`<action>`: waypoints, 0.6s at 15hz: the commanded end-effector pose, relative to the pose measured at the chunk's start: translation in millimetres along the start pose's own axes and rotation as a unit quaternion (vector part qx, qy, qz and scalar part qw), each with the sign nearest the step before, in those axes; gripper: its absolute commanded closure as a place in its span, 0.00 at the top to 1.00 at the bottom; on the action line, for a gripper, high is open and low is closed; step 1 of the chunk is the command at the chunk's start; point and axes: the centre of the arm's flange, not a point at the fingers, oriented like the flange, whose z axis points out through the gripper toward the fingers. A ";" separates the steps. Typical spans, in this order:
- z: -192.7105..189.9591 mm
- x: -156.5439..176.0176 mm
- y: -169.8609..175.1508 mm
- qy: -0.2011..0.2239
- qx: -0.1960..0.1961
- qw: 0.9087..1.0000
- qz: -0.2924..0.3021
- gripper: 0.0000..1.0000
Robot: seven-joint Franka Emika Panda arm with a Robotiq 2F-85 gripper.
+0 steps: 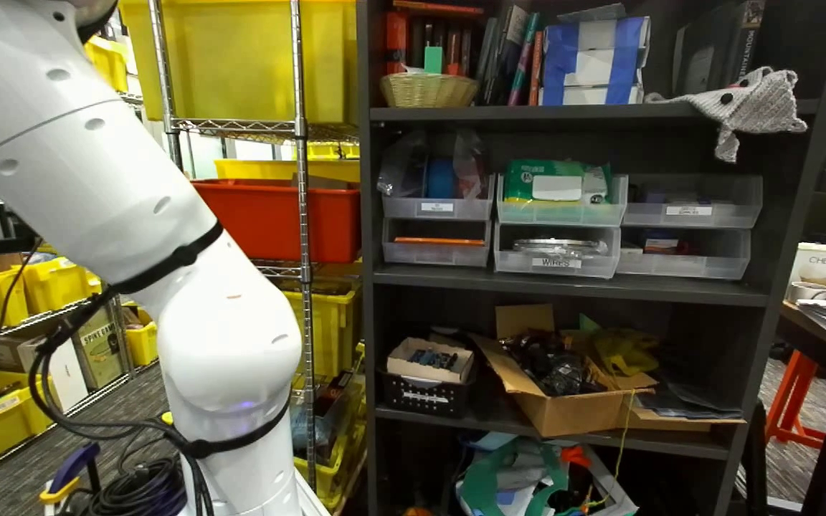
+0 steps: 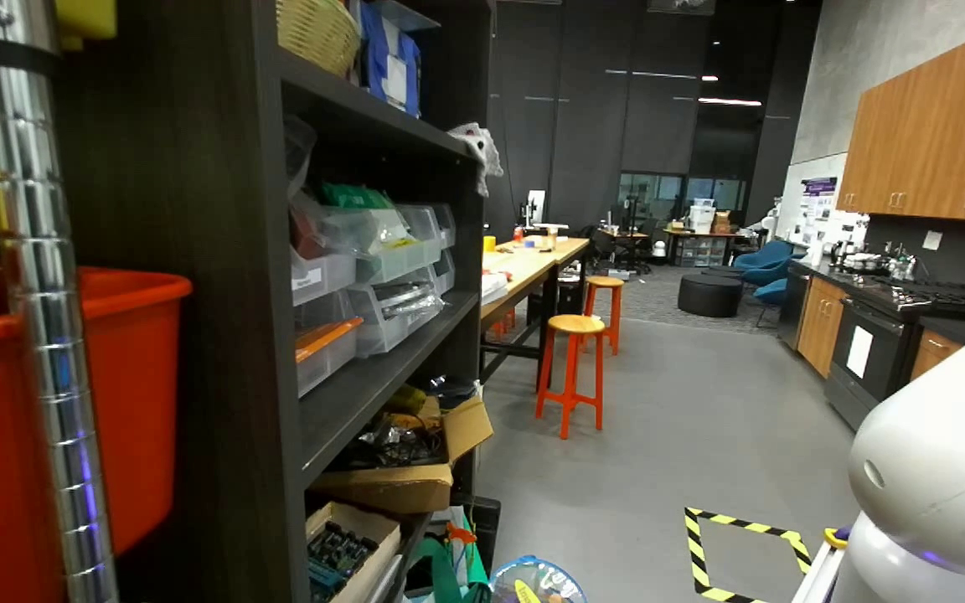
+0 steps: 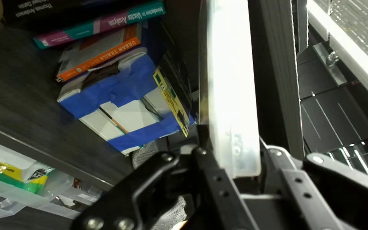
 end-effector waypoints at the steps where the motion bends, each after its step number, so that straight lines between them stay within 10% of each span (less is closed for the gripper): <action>1: 15.4 -1.3 -22.2 -0.017 0.010 1.000 0.016 0.07; 9: 45.9 16.4 -27.7 -0.029 0.016 0.999 0.022 0.07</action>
